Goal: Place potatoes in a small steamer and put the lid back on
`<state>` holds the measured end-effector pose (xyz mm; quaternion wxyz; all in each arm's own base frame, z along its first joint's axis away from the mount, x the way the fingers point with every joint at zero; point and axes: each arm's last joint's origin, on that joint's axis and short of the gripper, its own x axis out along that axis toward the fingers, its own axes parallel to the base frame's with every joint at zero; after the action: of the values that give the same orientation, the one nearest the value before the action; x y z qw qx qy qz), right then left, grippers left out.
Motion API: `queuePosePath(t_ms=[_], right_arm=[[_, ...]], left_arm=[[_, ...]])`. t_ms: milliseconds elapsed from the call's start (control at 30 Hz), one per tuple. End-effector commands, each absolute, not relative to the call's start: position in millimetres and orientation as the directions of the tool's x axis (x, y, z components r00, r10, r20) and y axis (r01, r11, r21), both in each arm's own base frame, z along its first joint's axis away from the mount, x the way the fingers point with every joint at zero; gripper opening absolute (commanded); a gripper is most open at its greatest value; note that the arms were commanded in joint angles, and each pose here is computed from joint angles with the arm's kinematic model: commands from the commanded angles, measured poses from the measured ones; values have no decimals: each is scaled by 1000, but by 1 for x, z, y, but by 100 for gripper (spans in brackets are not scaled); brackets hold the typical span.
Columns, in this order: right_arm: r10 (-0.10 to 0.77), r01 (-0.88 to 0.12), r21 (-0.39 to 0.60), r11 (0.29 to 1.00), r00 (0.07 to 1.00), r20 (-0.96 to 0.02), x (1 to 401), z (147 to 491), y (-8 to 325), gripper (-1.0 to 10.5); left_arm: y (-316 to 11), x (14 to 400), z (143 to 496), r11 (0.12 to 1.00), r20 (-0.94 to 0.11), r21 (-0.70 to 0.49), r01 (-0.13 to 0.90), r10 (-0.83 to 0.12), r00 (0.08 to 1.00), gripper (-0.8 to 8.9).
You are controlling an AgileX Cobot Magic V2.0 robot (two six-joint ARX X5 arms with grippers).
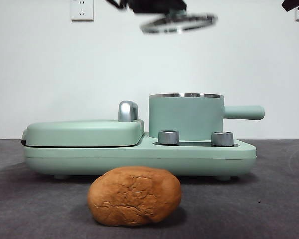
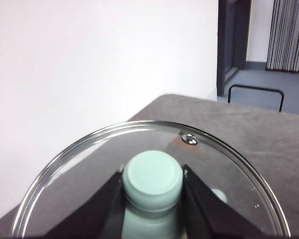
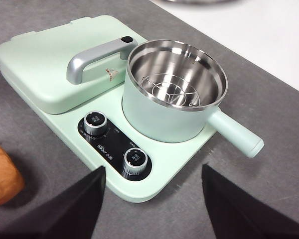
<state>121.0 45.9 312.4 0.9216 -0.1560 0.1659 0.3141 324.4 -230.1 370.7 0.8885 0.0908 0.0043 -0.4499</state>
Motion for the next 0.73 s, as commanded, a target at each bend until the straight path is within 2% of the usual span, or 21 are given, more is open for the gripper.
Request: queuePosePath(t_ms=[33,200,400,733], right_arm=[[533,-628,-179,757,752,-387,121,318,46,304],[533,-629,-179,757,752,-386,121,318,46,304],[536,-632,-179,754,750,-387,121,318,47,304],[586,-684,-176,708,708,-394,119,317,56,305]], left_arm=[[-219,312,397,592,-58,133,795,-796,602,15],[-189,290,415,618,-143,80,782,-770,622,15],[-156,268,420,653,-276,43,756,-719,637,16],[-106,214,402,736,-272,16,677,-648,711,15]])
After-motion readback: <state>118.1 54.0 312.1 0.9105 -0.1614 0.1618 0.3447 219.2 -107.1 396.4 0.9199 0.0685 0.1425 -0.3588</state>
